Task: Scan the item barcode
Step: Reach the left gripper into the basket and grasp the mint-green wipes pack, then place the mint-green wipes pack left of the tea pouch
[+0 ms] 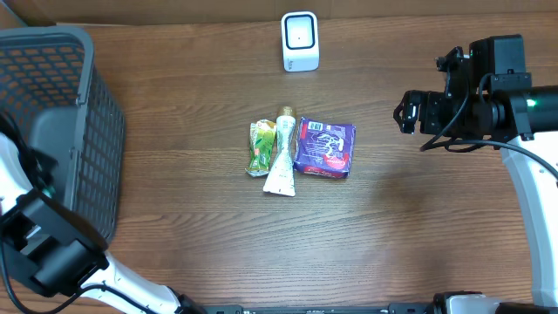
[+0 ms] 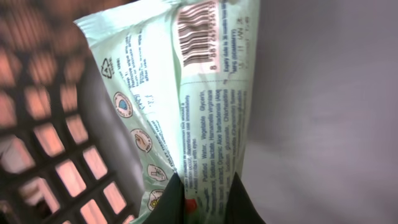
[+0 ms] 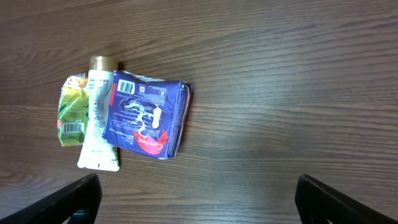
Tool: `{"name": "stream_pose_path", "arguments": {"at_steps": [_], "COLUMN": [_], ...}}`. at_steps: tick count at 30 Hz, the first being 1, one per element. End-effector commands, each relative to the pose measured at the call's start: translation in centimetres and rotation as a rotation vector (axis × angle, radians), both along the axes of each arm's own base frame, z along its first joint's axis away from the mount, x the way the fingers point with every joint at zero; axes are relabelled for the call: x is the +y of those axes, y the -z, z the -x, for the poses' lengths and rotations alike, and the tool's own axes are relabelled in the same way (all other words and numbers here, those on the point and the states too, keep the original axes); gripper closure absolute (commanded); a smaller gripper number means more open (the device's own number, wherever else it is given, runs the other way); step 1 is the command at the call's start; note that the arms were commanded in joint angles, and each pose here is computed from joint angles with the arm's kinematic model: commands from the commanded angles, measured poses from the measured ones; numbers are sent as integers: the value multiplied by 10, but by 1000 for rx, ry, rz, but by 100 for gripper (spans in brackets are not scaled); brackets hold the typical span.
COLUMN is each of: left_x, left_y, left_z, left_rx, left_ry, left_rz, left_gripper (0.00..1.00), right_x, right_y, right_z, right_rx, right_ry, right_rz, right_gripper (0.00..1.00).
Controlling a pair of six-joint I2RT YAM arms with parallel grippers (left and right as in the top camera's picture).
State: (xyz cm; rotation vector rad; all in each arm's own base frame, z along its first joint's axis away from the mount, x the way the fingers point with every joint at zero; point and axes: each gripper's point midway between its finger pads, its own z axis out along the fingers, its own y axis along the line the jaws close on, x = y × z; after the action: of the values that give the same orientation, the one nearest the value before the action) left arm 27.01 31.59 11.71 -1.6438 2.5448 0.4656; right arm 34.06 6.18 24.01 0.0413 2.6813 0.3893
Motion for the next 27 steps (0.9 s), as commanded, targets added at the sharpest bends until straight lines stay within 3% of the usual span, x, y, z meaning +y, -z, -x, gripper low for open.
{"name": "stream_pose_path", "arguments": {"at_steps": [1,8,13,20,27], "left_x": [-12,-83,-171,-292,-333], "left_y": [-86,-208,-253,-206,-103], "left_z": [-46,-90,-99,-101,-107], "left_rx": [-185,-434,-558,-391,-175], "left_ry": [146,462,692,982,1062], "left_rz": [-85,-192,-169,11,81], "left_gripper": [96,96,96,96,95], "right_x": [1,1,1,1,1], "right_y": [1,1,1,-1,-1], "right_z": [-1,-1,-2,-6,-5], "right_rx": [-1,1,-3,-20,-17], "right_ry": [0,0,0,0,0], "right_rz": [-6,-6,-6,-8,-7], "right_gripper": [0,0,0,0,0]}}
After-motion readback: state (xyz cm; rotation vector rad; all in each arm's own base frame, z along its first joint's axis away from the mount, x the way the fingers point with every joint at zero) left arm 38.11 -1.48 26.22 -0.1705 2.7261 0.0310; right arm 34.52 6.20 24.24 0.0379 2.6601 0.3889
